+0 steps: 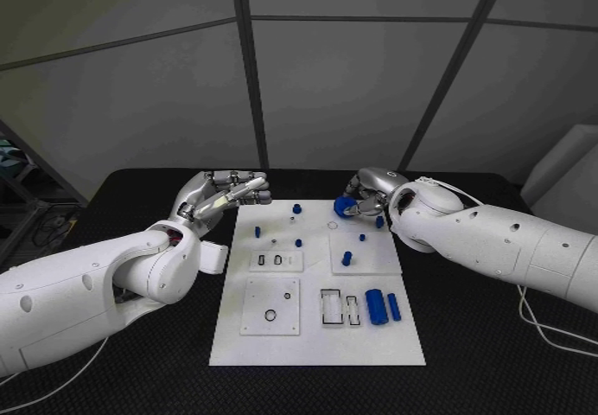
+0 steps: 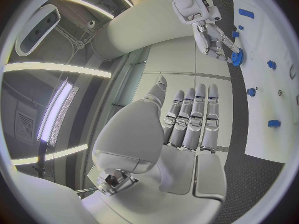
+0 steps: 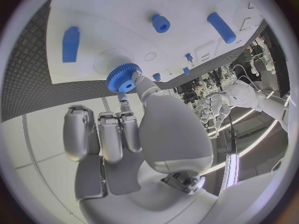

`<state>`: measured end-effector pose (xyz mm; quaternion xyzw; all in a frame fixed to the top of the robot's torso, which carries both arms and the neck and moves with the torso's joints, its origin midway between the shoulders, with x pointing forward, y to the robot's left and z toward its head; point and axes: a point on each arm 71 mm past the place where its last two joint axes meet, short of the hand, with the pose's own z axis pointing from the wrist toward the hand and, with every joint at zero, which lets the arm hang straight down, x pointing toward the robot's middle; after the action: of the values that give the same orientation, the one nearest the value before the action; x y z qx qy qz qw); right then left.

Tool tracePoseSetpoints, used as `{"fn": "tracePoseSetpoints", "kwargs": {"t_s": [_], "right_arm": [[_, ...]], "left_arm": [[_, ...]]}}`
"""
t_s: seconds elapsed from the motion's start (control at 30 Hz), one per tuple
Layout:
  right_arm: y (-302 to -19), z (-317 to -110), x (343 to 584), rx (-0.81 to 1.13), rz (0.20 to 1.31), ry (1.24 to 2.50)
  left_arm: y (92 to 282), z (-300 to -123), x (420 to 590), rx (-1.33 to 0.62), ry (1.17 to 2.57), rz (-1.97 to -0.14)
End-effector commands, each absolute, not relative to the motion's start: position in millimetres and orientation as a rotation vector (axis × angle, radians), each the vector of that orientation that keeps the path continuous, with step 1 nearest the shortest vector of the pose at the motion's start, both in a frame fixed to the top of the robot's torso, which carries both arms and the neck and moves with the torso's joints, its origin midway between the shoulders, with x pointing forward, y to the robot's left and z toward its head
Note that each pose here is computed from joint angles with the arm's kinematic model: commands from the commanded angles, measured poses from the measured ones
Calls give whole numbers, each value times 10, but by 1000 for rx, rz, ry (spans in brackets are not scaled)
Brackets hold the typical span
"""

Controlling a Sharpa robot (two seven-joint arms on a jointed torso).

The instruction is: Assemble the parts on the task board

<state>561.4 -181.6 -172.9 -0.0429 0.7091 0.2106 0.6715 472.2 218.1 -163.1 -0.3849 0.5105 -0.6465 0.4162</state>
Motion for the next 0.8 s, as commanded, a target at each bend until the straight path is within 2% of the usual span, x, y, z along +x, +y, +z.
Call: {"fn": "tracePoseSetpoints", "kwargs": {"t_s": [0.03, 0.4, 0.8], "right_arm": [[-1750, -1638, 5568, -152, 481, 1499], [-1350, -1558, 5423, -251, 532, 1429], [-892, -1614, 5419, -301, 565, 1437]], "left_arm": [[2169, -1621, 4720, -960, 1284, -1635], [2158, -1623, 4722, -960, 1283, -1636], [2132, -1625, 4730, -959, 1284, -1640]]}}
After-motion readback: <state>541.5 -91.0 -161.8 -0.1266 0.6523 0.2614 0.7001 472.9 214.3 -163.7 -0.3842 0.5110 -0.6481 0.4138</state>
